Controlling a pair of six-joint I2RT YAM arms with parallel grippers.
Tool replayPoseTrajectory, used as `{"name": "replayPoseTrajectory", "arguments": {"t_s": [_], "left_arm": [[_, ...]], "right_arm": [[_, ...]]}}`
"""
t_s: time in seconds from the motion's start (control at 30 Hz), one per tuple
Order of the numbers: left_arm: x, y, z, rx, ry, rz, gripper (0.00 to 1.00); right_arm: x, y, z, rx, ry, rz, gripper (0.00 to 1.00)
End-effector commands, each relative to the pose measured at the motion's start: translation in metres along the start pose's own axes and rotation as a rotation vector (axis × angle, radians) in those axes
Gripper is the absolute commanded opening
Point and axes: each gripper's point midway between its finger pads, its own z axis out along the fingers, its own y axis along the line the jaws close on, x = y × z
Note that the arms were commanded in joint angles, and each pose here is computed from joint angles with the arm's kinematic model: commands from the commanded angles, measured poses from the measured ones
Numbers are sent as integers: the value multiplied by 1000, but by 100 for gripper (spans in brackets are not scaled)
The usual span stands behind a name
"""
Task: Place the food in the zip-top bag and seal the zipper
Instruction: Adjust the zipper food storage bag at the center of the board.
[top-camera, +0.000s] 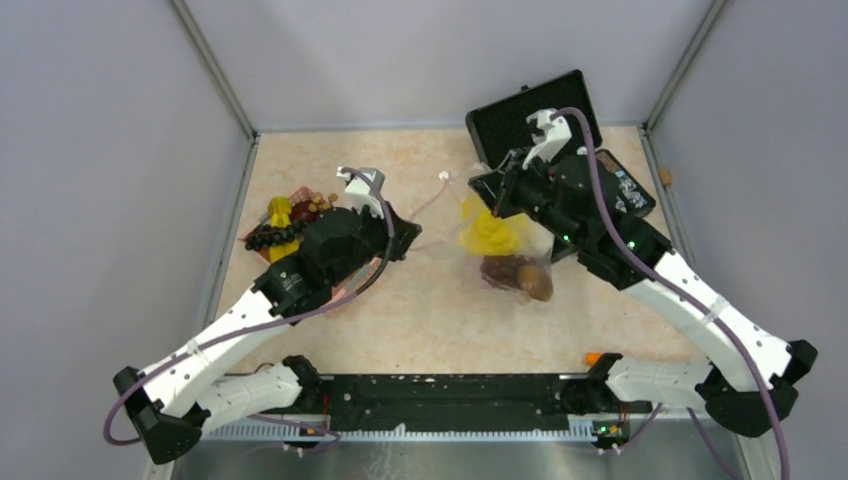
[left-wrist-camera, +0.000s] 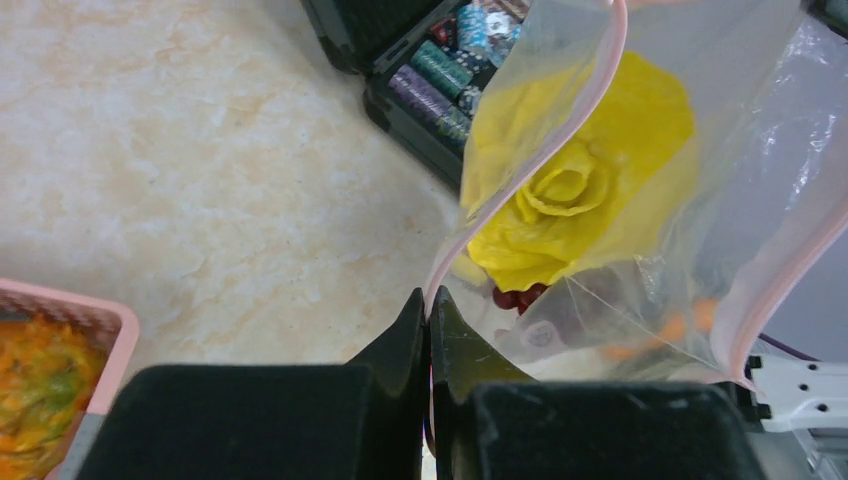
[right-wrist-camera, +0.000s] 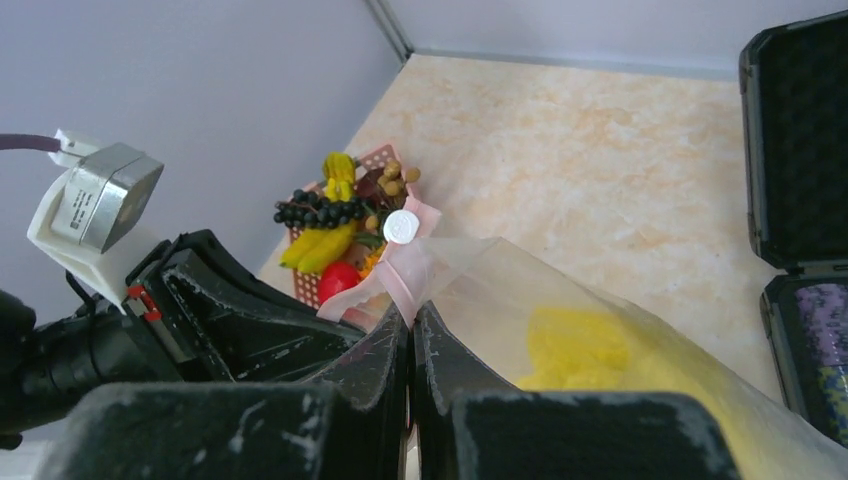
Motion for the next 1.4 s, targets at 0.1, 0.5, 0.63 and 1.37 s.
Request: {"name": "replayPoseTrajectory", "arguments": {"t_s": [0.1,0.5,0.63,1.37], "left_arm": [[46,81,10,-317,-33,-81,0],[36,107,-9,-374,-111,-161,4],[13,67,4,-147,-161,-220,2],[51,109,-21,-322,-120,-242,29]], "right_arm": [[106,-26,57,91,336,-40,0],[55,15,43,-94,195,-37,0],[24,-1,40,9,159,-155,0],[99,-20,69,40,316,-25,0]]}}
